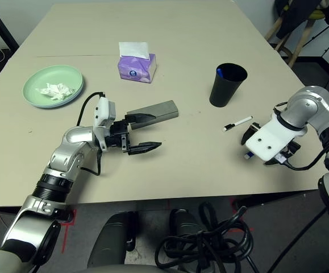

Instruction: Organize and tidy the items on the table.

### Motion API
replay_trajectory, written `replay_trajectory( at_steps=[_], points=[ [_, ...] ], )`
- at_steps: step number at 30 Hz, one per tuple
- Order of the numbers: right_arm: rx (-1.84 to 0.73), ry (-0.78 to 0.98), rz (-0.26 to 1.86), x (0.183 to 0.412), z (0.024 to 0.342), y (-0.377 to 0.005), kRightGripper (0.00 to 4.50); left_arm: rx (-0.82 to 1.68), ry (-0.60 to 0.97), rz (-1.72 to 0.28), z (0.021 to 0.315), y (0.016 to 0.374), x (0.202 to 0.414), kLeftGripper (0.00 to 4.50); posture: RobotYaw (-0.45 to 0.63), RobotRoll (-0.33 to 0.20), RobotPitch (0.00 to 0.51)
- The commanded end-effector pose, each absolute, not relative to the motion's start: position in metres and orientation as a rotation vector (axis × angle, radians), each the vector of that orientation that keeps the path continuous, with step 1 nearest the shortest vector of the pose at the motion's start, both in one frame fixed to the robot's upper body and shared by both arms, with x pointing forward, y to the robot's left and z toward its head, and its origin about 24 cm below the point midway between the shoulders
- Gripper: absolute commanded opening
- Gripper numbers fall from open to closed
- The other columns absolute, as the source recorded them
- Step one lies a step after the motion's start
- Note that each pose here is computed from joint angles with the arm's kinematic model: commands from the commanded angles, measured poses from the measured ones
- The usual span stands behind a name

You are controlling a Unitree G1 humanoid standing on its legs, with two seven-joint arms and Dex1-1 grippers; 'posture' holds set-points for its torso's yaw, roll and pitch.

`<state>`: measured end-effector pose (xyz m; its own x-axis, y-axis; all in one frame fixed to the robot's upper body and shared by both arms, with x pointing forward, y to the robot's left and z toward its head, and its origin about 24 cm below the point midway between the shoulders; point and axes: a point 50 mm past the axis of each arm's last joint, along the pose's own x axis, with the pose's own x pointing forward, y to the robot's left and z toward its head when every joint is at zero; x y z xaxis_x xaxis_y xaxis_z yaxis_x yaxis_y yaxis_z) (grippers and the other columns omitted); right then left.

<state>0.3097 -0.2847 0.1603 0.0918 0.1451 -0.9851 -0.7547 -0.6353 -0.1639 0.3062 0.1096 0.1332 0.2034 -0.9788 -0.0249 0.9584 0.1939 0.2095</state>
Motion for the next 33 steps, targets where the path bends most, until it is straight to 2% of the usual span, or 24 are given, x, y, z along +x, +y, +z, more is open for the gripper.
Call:
replay_trajectory(
  at_steps=[1,9,10,13,20,21,22,27,31,33],
  points=[
    [-1.664,0.628,1.640,0.307,0.150,-0.288,4.50,0.215,-0.129,-1.381,0.133,0.107,0.303,4.48,0.10,0.000,0.158],
    [-1.662,0.615,1.644,0.307,0.144,-0.287,4.50,0.218,-0.129,-1.379,0.133,0.108,0.303,4.48,0.10,0.000,0.153],
    [-1.660,0.613,1.645,0.308,0.144,-0.286,4.32,0.219,-0.128,-1.379,0.133,0.108,0.303,4.50,0.11,0.000,0.151],
    [-1.655,0.599,1.646,0.309,0.145,-0.283,3.55,0.219,-0.128,-1.377,0.133,0.108,0.303,4.50,0.11,0.000,0.150],
    [-1.652,0.579,1.653,0.313,0.151,-0.277,0.92,0.218,-0.128,-1.376,0.133,0.107,0.304,4.50,0.11,0.000,0.147],
    [-1.651,0.578,1.653,0.313,0.151,-0.277,0.57,0.218,-0.128,-1.375,0.133,0.107,0.304,4.50,0.10,0.000,0.146],
    [-1.649,0.575,1.654,0.313,0.153,-0.277,0.42,0.219,-0.127,-1.375,0.133,0.107,0.304,4.50,0.10,0.000,0.146],
    [-1.511,0.584,1.633,0.314,0.164,-0.274,0.42,0.218,-0.122,-1.372,0.133,0.108,0.305,4.50,0.09,0.000,0.139],
    [-1.094,0.589,1.602,0.300,0.187,-0.258,0.42,0.216,-0.117,-1.372,0.133,0.110,0.306,4.50,0.09,0.000,0.136],
    [-0.875,0.531,1.624,0.294,0.201,-0.244,0.42,0.216,-0.113,-1.373,0.132,0.111,0.306,4.50,0.08,0.000,0.133]
  ],
)
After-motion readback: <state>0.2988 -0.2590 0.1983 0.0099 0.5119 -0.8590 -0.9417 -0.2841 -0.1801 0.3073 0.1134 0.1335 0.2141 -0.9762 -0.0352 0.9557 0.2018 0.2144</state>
